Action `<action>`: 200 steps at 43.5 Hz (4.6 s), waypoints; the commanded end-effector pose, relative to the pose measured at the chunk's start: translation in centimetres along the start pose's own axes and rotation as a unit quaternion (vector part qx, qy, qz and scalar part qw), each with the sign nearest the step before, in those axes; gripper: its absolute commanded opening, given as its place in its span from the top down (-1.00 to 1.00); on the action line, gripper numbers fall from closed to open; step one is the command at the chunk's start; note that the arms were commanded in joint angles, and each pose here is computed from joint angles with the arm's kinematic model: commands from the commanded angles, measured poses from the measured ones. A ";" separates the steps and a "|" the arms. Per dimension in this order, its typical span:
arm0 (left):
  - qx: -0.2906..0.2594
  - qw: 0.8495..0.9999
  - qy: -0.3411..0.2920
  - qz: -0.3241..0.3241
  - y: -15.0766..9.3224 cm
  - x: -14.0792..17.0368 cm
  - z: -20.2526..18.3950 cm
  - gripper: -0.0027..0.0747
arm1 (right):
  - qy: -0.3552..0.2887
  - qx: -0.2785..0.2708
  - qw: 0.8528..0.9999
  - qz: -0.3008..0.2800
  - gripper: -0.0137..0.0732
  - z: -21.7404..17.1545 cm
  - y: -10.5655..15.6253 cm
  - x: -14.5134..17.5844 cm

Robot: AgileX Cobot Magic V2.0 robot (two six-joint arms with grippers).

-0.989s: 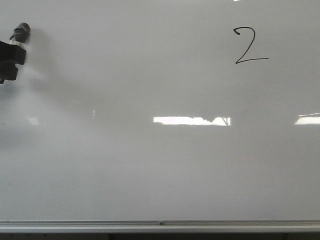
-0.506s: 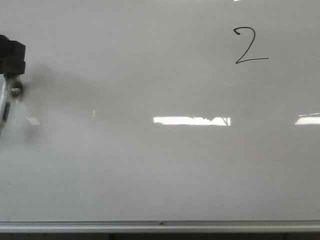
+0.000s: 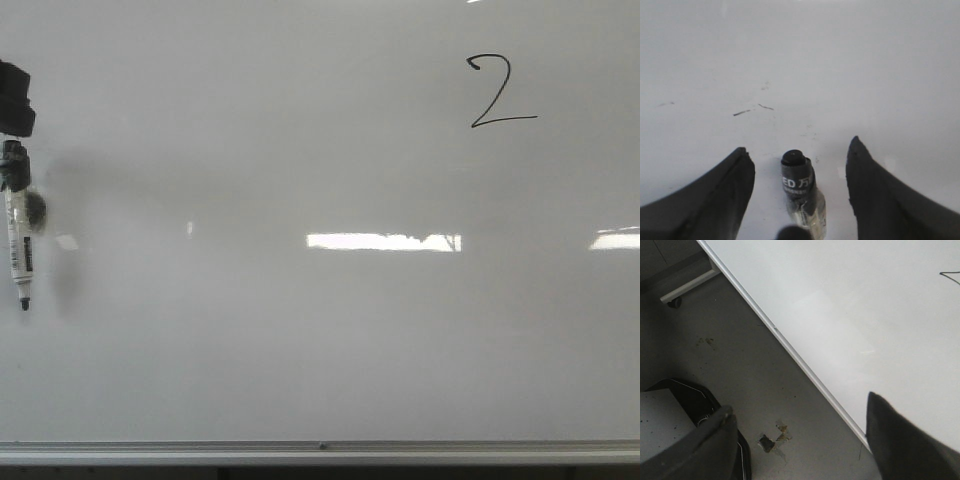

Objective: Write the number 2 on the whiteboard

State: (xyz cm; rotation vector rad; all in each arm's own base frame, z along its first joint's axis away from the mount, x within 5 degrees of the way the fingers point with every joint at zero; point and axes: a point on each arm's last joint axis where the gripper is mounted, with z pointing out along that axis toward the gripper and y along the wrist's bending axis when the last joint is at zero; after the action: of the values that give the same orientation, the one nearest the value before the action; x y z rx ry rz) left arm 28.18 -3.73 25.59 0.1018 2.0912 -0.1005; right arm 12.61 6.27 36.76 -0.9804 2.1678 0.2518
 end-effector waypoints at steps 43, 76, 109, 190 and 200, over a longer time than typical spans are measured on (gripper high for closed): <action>0.081 0.994 -0.002 0.080 -2.3 -1.3 -22.0 -0.13 | -0.139 0.162 0.963 0.167 -0.36 -9.9 2.9 4.5; 0.093 0.992 -0.028 0.075 -2.4 -0.7 -21.8 0.98 | -0.117 0.156 0.966 0.172 0.84 -7.5 2.5 5.3; 0.067 0.994 -0.064 0.056 -1.3 0.4 -22.6 0.98 | -0.117 0.156 0.966 0.172 0.84 -7.5 2.5 5.3; -0.038 0.941 -0.337 0.025 0.9 14.9 -18.0 0.98 | -0.117 0.156 0.966 0.172 0.84 -7.5 2.5 5.3; -0.038 0.941 -0.337 0.025 0.9 14.9 -18.0 0.98 | -0.117 0.156 0.966 0.172 0.84 -7.5 2.5 5.3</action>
State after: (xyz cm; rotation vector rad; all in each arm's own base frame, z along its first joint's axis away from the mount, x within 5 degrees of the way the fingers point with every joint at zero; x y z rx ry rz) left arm 5.60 -0.29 21.01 0.0715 1.4951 -0.0048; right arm 3.92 1.58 37.11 -0.3996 2.1453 0.1770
